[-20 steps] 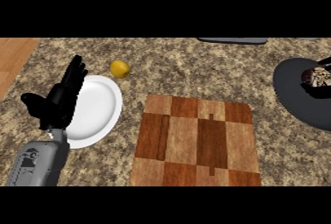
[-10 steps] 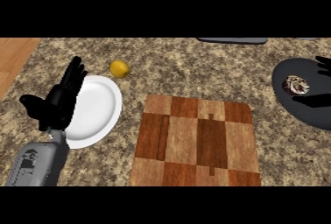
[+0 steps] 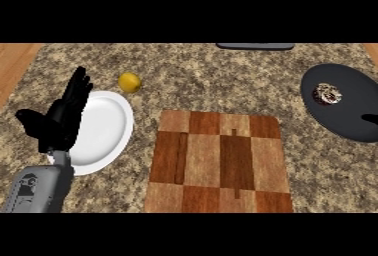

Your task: Pick the cupcake from the cutting board and place it in the pan

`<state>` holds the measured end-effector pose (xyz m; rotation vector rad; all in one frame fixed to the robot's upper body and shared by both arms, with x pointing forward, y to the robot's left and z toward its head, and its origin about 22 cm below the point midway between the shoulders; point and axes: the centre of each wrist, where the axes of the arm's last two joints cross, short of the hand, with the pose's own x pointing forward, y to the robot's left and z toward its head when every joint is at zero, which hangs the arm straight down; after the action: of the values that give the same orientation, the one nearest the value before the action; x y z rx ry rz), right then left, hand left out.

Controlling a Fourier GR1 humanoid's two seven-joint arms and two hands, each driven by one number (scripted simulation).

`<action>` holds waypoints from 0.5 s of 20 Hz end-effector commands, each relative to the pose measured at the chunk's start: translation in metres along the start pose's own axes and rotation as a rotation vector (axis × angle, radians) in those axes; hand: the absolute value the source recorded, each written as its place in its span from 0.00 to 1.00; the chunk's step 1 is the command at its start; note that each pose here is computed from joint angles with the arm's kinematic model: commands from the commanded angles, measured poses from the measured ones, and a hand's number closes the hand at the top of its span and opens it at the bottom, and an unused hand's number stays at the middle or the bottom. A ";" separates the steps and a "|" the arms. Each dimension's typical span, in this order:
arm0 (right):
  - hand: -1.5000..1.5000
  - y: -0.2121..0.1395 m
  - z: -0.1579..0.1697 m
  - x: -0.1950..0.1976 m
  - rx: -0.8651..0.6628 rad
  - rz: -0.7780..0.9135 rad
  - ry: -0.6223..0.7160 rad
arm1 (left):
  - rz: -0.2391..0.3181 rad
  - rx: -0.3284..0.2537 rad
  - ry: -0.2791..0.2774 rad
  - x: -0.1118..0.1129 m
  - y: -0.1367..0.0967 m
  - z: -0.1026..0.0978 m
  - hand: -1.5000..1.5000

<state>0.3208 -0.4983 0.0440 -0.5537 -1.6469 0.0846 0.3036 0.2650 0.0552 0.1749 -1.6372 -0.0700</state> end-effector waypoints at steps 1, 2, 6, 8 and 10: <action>0.00 -0.027 0.021 -0.013 0.047 -0.155 -0.033 | -0.011 0.020 0.015 -0.014 0.021 0.004 0.50; 0.00 -0.043 0.021 -0.006 0.087 -0.156 -0.033 | 0.011 0.009 0.032 -0.002 0.002 -0.003 0.50; 0.00 -0.091 0.054 -0.013 0.115 -0.202 -0.081 | -0.022 0.035 0.020 -0.016 0.000 0.014 0.50; 0.00 -0.102 0.063 -0.014 0.129 -0.205 -0.107 | -0.005 0.051 0.018 -0.005 0.012 -0.002 0.50; 0.00 -0.120 0.074 -0.011 0.113 -0.200 -0.087 | -0.017 0.067 0.012 -0.005 0.031 -0.001 0.50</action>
<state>0.2458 -0.5676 0.0584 -0.4278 -1.6666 0.0366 0.2998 0.2802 0.0468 0.2132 -1.6180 -0.0418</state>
